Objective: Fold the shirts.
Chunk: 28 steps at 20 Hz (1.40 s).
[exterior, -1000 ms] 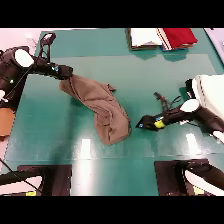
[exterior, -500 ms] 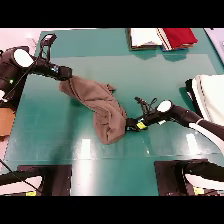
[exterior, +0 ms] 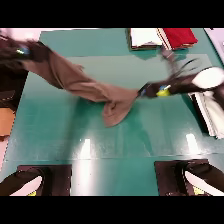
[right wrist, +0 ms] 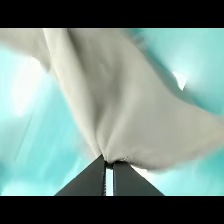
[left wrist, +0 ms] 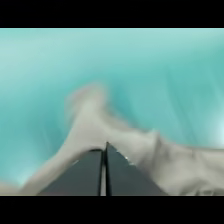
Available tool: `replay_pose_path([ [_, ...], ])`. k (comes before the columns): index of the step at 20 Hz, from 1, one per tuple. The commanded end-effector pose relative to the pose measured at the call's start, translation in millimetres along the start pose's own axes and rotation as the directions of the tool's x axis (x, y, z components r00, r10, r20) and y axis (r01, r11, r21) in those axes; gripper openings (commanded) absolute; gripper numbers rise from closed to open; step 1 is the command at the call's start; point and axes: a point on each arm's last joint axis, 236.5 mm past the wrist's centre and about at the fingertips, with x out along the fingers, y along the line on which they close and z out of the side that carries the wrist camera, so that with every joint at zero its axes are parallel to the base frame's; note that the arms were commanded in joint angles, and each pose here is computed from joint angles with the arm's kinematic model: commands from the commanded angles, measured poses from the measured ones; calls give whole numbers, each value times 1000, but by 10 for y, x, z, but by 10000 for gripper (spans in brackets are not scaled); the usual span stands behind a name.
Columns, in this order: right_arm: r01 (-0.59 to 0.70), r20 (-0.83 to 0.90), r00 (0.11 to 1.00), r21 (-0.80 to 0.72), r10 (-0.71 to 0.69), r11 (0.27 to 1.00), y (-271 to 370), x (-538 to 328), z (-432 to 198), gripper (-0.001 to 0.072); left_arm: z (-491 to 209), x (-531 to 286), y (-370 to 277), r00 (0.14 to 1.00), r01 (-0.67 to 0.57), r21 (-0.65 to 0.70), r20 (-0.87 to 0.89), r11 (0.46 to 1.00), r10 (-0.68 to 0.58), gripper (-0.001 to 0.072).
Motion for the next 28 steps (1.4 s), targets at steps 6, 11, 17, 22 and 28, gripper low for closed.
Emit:
replay_pose_path([
  [6,287,462,857,-63,-227,956,261,-2434,697,15,1013,-2297,-528,897,15,105,439,994,-60,31],
  [11,391,481,808,-2,-342,920,180,-2886,756,16,828,-2236,-682,925,92,107,358,990,-125,31],
  [17,322,188,918,155,-348,934,-716,-2128,723,15,-523,-513,-354,976,116,-3,-187,993,-114,31],
  [22,341,-176,938,321,-298,883,-1713,-972,-7,15,-1953,680,-55,846,120,-24,-521,992,-115,32],
  [28,330,-218,936,263,-277,907,-1687,-431,-101,16,-1968,1067,189,865,55,-55,-496,997,-75,591],
])
